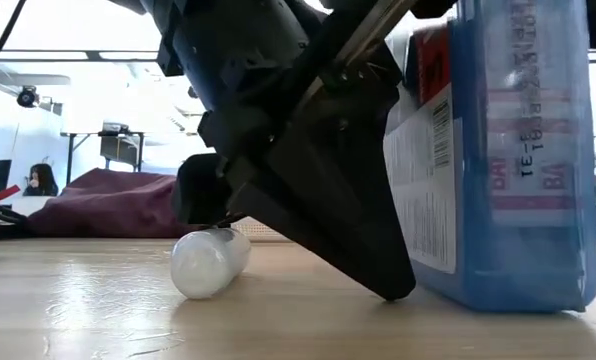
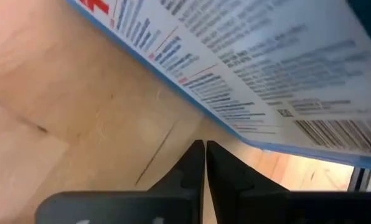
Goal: Pick & place medical supplies in basket/bin
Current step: Put the blue first aid kit into the white bin
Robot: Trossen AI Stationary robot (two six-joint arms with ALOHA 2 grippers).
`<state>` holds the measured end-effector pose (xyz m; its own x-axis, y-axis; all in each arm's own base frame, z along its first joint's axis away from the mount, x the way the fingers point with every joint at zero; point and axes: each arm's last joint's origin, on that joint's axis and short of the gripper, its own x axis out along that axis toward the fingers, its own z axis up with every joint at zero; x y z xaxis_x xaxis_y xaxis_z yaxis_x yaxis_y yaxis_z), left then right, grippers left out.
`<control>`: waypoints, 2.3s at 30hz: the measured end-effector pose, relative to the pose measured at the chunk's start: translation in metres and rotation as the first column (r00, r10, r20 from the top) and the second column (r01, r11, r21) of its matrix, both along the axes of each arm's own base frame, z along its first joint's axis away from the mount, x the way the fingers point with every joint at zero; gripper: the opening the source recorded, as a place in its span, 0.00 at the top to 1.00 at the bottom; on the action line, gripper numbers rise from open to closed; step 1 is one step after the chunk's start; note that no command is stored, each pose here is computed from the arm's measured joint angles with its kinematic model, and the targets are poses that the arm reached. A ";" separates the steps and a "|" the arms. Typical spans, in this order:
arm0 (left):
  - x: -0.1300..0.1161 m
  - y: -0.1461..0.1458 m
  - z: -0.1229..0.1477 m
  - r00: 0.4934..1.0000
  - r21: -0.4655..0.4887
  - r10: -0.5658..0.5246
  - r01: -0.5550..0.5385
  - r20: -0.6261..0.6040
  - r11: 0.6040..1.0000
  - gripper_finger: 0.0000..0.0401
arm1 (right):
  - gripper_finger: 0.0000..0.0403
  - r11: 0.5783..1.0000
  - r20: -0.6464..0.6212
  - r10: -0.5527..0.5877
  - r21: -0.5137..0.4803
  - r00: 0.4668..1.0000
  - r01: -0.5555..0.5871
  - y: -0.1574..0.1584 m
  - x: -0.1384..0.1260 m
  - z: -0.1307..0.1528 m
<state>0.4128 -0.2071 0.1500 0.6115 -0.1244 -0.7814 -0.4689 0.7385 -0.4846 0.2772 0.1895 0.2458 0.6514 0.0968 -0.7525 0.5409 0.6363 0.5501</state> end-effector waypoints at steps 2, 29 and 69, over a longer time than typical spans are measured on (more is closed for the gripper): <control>0.000 0.000 0.000 1.000 0.001 0.002 -0.002 0.001 1.000 1.00 | 0.44 0.999 -0.013 -0.014 -0.031 1.000 0.014 -0.002 0.000 0.003; -0.001 -0.005 0.004 0.996 0.109 0.056 -0.064 0.070 0.992 1.00 | 0.20 0.948 -0.127 -0.276 0.125 0.953 0.292 -0.030 0.014 0.026; -0.107 0.022 0.039 0.936 0.252 0.265 -0.321 0.231 0.913 1.00 | 0.58 0.989 -0.431 -0.128 0.007 0.893 0.145 -0.027 0.054 0.006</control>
<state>0.3062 -0.1854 0.1887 0.7247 0.2906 -0.6248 -0.6063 0.6998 -0.3778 0.3316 0.1626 0.2514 0.2754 0.0640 -0.9592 0.8093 0.5231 0.2673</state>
